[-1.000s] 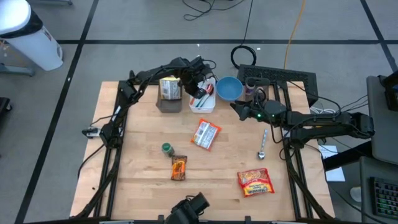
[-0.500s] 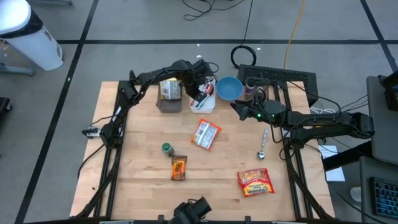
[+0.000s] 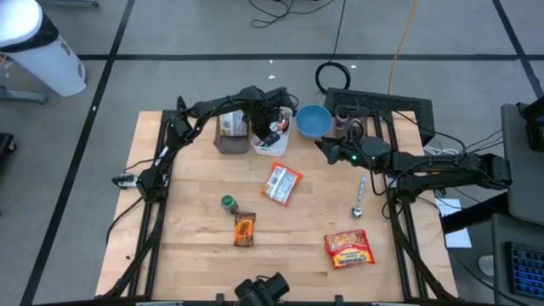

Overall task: Pick & Place Food Item
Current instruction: Put the orange spoon into the white bin, then put the green spice bottle into the right black bin

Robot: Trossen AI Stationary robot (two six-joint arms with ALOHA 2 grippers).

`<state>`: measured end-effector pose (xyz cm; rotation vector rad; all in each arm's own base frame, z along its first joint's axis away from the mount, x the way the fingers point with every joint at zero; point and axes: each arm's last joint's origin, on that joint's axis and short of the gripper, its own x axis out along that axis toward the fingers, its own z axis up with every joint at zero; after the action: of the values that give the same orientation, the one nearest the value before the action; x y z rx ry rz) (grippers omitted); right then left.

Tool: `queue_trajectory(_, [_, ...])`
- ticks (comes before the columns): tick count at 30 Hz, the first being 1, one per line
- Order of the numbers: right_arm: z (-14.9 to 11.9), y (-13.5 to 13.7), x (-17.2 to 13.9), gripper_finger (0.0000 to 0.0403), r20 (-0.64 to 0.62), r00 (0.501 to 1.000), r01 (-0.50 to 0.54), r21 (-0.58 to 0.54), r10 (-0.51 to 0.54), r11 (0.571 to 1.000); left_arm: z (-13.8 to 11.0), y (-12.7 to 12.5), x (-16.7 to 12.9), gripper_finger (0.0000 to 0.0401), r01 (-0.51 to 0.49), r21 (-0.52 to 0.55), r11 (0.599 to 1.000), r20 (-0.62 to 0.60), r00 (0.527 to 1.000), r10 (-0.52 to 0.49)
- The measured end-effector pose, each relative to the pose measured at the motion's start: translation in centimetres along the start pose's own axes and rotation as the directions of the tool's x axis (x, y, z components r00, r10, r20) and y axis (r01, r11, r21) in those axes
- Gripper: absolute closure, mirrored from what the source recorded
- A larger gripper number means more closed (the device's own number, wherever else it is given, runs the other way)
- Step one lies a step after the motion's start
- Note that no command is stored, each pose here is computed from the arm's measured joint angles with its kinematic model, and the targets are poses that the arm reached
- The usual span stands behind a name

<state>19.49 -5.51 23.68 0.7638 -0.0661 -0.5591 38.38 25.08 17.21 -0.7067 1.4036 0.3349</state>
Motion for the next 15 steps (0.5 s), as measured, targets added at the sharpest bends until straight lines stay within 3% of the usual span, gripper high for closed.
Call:
queue_trajectory(5, [0.0, 0.0, 0.0, 0.0149, 0.0, 1.0, 0.0, 0.0, 0.0, 1.0, 0.08, 0.02, 0.04, 0.0392, 0.0, 0.005, 1.0, 0.007, 1.0, 0.0])
queue_trajectory(15, [-0.01, 0.0, 0.0, 0.0149, -0.002, 1.0, -0.001, 0.003, 0.001, 1.0, 0.84, 0.72, -0.55, 0.0302, 0.036, -0.021, 0.999, 0.071, 0.997, -0.034])
